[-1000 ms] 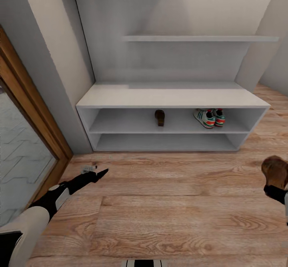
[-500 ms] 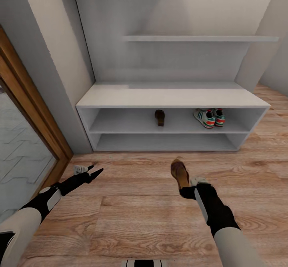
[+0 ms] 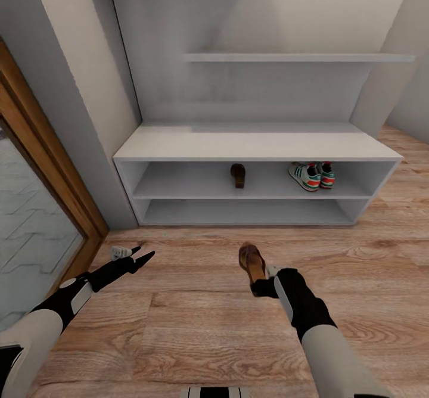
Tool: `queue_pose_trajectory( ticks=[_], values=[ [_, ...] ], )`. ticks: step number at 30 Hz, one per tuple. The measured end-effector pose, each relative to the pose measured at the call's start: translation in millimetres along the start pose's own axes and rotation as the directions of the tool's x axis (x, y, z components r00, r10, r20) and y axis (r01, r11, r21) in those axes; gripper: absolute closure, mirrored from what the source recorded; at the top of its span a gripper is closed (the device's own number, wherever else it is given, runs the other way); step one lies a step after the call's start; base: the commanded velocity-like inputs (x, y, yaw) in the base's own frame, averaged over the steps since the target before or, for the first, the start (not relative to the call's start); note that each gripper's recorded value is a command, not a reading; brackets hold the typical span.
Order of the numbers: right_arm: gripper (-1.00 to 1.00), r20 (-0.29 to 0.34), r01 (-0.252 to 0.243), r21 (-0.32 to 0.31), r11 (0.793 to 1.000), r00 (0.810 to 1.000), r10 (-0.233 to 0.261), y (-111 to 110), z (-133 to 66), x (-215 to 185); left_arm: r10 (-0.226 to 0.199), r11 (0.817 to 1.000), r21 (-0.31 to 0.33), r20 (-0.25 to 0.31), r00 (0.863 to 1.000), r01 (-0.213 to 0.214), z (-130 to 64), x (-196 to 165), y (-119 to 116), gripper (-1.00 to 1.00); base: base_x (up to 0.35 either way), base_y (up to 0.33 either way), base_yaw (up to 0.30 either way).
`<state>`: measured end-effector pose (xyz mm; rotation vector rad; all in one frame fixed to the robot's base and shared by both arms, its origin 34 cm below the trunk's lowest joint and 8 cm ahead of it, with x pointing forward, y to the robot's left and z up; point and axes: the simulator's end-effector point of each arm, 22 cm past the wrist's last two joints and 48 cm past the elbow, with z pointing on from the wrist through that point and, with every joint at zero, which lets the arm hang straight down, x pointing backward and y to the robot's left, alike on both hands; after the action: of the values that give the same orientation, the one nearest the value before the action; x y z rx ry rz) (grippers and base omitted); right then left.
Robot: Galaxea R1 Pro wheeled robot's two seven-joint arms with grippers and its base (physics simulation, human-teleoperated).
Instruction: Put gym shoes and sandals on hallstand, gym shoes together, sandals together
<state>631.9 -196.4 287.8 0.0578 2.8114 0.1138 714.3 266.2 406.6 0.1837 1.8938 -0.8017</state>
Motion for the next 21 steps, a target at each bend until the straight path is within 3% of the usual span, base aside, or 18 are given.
queue_pose_trajectory(
  ticks=[11, 16, 21],
  values=[
    [1.00, 0.023, 0.010, -0.002, 1.000, 1.000, -0.010, 3, -1.7, -8, 0.000, 1.000, 0.001, 0.000, 1.000, 0.000, 0.0, 0, 0, -1.00, 0.000, 0.000, 0.000],
    [1.00, 0.136, 0.053, 0.002, 0.999, 0.989, -0.053, 11, -4.0, -33, 0.000, 1.000, 0.001, -0.001, 1.000, 0.000, 0.0, 0, 0, -1.00, 0.000, 0.000, 0.000],
    [1.00, 0.178, 0.079, 0.005, 0.997, 0.981, -0.079, 16, -5.5, -42, -0.001, 1.000, 0.001, -0.001, 1.000, 0.001, 0.1, 0, 0, -1.00, 0.000, 0.000, 0.000]
  ],
)
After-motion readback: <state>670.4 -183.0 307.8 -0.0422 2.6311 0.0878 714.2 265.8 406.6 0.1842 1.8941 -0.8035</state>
